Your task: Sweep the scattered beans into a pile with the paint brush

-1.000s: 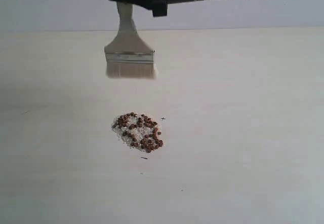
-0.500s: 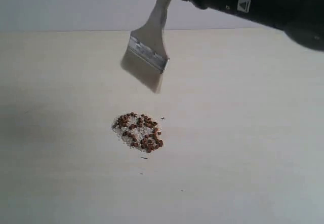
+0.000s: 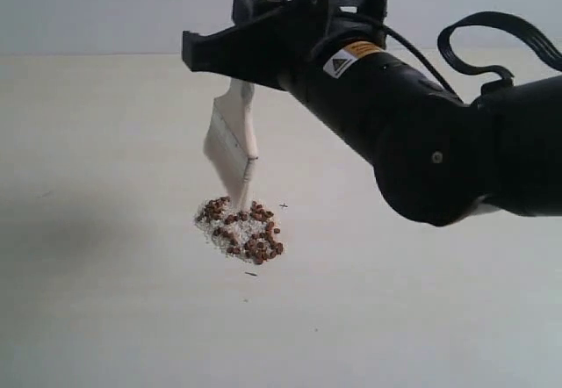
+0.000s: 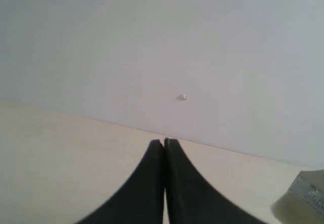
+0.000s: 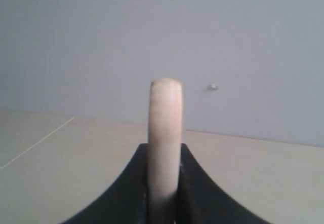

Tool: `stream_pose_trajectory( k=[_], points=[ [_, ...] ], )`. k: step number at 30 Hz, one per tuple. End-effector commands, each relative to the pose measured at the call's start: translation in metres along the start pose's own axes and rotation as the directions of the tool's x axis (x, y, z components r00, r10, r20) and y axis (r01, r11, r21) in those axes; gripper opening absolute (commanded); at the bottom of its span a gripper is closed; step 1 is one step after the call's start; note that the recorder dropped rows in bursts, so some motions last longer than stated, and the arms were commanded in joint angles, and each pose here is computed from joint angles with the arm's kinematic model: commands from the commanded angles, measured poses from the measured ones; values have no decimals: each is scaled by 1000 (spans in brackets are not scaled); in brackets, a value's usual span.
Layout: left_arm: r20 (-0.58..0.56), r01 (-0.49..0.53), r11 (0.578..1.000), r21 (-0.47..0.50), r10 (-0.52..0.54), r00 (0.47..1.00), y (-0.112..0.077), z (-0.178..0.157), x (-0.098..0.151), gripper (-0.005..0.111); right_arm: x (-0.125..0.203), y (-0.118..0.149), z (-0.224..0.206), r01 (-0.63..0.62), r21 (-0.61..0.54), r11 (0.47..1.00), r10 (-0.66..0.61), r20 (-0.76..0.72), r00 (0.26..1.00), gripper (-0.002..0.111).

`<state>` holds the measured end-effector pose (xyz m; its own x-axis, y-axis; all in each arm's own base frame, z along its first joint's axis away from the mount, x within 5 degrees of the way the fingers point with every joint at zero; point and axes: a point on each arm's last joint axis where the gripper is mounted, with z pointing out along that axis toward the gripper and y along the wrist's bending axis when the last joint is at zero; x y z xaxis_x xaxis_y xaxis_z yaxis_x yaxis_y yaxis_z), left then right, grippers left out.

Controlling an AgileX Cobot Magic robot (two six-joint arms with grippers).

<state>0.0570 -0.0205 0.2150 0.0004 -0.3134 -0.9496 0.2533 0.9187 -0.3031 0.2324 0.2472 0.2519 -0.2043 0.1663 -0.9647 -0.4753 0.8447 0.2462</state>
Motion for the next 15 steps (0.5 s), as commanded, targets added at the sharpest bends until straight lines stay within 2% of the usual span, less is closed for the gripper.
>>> stream_pose_trajectory(
  k=[1,4,6,8,11,15],
  points=[
    [2,9,1000,10,-9,1000,0,-1,1,0,4,10,-1,40,-75,996,-45,-62,997,0],
    [2,9,1000,10,-9,1000,0,-1,1,0,6,8,2,-123,-51,991,120,-44,992,0],
    [2,9,1000,10,-9,1000,0,-1,1,0,8,11,5,-243,-55,968,243,-8,970,0],
    [2,9,1000,10,-9,1000,0,-1,1,0,12,17,11,-298,-41,954,298,1,954,0],
    [2,9,1000,10,-9,1000,0,-1,1,0,20,31,27,-326,46,944,326,7,945,0],
    [2,9,1000,10,-9,1000,0,-1,1,0,27,52,43,-272,262,926,263,71,962,0]
  ],
)
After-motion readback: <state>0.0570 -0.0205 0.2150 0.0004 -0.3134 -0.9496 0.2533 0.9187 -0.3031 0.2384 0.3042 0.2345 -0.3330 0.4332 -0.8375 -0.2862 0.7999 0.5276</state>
